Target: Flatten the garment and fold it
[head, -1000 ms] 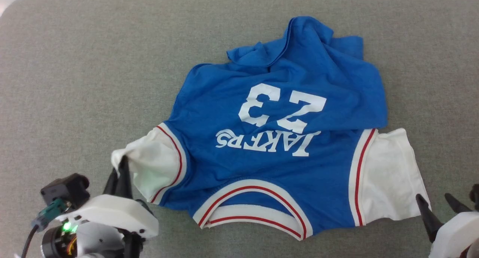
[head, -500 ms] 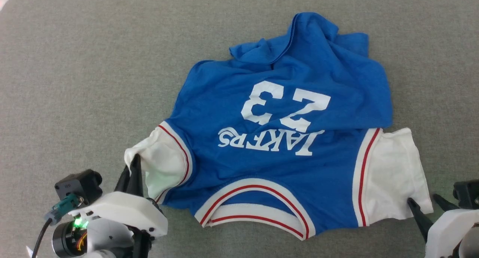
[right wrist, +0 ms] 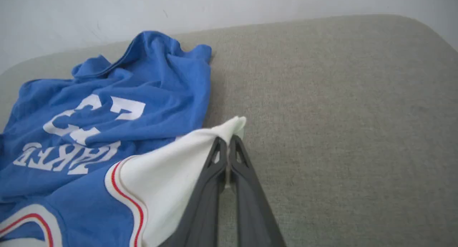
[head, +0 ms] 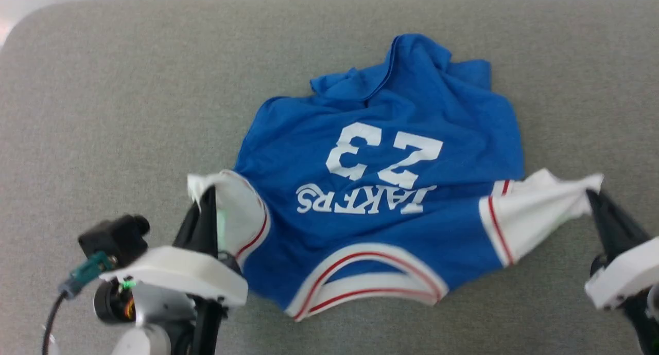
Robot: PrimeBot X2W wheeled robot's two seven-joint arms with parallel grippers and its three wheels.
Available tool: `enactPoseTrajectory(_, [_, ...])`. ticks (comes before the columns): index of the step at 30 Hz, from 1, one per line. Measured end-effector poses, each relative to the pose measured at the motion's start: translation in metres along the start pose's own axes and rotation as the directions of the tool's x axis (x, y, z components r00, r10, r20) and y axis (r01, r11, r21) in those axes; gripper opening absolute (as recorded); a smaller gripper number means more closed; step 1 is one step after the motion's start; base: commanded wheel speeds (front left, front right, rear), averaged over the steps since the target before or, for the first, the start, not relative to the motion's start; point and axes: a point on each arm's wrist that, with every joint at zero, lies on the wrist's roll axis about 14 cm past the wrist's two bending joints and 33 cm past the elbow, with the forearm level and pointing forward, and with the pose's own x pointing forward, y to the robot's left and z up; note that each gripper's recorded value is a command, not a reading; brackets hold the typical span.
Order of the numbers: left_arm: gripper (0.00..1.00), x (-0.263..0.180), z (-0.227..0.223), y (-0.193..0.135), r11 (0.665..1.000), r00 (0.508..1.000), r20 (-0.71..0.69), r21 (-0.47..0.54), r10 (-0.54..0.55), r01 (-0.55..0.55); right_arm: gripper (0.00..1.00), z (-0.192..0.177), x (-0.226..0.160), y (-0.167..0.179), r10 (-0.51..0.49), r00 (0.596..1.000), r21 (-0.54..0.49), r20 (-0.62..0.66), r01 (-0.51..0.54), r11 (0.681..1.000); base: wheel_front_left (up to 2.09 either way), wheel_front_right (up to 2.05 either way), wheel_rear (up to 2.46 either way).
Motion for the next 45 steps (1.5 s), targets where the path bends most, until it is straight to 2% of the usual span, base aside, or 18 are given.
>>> enactPoseTrajectory(4, [0.0, 0.004, 0.052, -0.04, 0.99, 0.979, 0.162, -0.048, -0.127, 0.136, 0.0, 0.077, -0.008, 0.018, 0.044, 0.971, -0.014, 0.236, -0.042, 0.999, 0.0, 0.0, 0.0])
enactPoseTrajectory(7, [0.0, 0.003, 0.094, -0.067, 0.971, 0.942, 0.269, -0.067, -0.202, 0.228, 0.0, 0.135, -0.021, 0.034, 0.093, 0.918, -0.063, 0.385, -0.074, 0.995, 0.0, 0.0, 0.0])
enactPoseTrajectory(10, [0.0, -0.002, 0.137, -0.095, 0.95, 0.89, 0.362, -0.041, -0.276, 0.311, 0.0, 0.19, -0.04, 0.054, 0.161, 0.849, -0.138, 0.502, -0.106, 0.985, 0.0, 0.0, 0.0])
enactPoseTrajectory(15, [0.0, -0.02, 0.198, -0.142, 0.899, 0.79, 0.472, 0.012, -0.391, 0.438, 0.0, 0.259, -0.076, 0.079, 0.251, 0.745, -0.279, 0.618, -0.09, 0.956, 0.0, 0.0, 0.0])
enactPoseTrajectory(16, [0.0, -0.02, 0.198, -0.142, 0.899, 0.79, 0.472, 0.012, -0.391, 0.438, 0.0, 0.259, -0.076, 0.079, 0.251, 0.745, -0.279, 0.618, -0.09, 0.956, 0.0, 0.0, 0.0])
enactPoseTrajectory(17, [0.0, -0.027, 0.216, -0.156, 0.879, 0.762, 0.489, 0.022, -0.425, 0.476, 0.0, 0.278, -0.09, 0.086, 0.273, 0.713, -0.309, 0.646, -0.083, 0.947, 0.0, 0.0, 0.0])
enactPoseTrajectory(18, [0.0, -0.027, 0.216, -0.156, 0.879, 0.762, 0.489, 0.022, -0.425, 0.476, 0.0, 0.278, -0.09, 0.086, 0.273, 0.713, -0.309, 0.646, -0.083, 0.947, 0.0, 0.0, 0.0])
enactPoseTrajectory(19, [0.0, -0.031, 0.23, -0.168, 0.865, 0.745, 0.495, 0.026, -0.447, 0.502, 0.0, 0.295, -0.101, 0.091, 0.288, 0.686, -0.328, 0.668, -0.075, 0.942, 0.0, 0.0, 0.0])
enactPoseTrajectory(22, [0.0, -0.032, 0.241, -0.177, 0.858, 0.738, 0.492, 0.035, -0.461, 0.512, 0.0, 0.309, -0.111, 0.094, 0.297, 0.67, -0.348, 0.68, -0.061, 0.935, 0.0, 0.0, 0.0])
enactPoseTrajectory(25, [0.0, -0.029, 0.252, -0.188, 0.856, 0.744, 0.467, 0.058, -0.478, 0.513, 0.0, 0.324, -0.119, 0.095, 0.299, 0.666, -0.352, 0.684, -0.058, 0.934, 0.0, 0.0, 0.0])
enactPoseTrajectory(28, [0.0, -0.02, 0.252, -0.195, 0.86, 0.77, 0.415, 0.068, -0.485, 0.505, 0.0, 0.333, -0.118, 0.095, 0.293, 0.682, -0.358, 0.67, -0.049, 0.933, 0.0, 0.0, 0.0])
enactPoseTrajectory(33, [0.0, 0.012, 0.241, -0.197, 0.888, 0.835, 0.322, 0.041, -0.445, 0.458, 0.0, 0.329, -0.087, 0.09, 0.273, 0.76, -0.344, 0.59, -0.069, 0.936, 0.0, 0.0, 0.0])
enactPoseTrajectory(38, [0.0, 0.051, 0.243, -0.197, 0.923, 0.878, 0.308, 0.004, -0.367, 0.384, 0.0, 0.327, -0.042, 0.082, 0.235, 0.824, -0.339, 0.516, -0.055, 0.939, 0.0, 0.0, 0.0])
enactPoseTrajectory(42, [0.0, 0.082, 0.267, -0.202, 0.948, 0.864, 0.398, 0.049, -0.309, 0.316, 0.0, 0.343, -0.006, 0.079, 0.205, 0.835, -0.357, 0.511, -0.011, 0.934, 0.0, 0.0, 0.0])
enactPoseTrajectory(43, [0.0, 0.096, 0.284, -0.204, 0.954, 0.844, 0.456, 0.039, -0.282, 0.298, 0.0, 0.356, 0.011, 0.077, 0.19, 0.83, -0.371, 0.525, 0.022, 0.928, 0.0, 0.0, 0.0])
enactPoseTrajectory(45, [0.0, 0.103, 0.291, -0.206, 0.955, 0.835, 0.479, 0.025, -0.272, 0.297, 0.0, 0.363, 0.019, 0.075, 0.184, 0.827, -0.37, 0.532, 0.032, 0.929, 0.0, 0.0, 0.0])
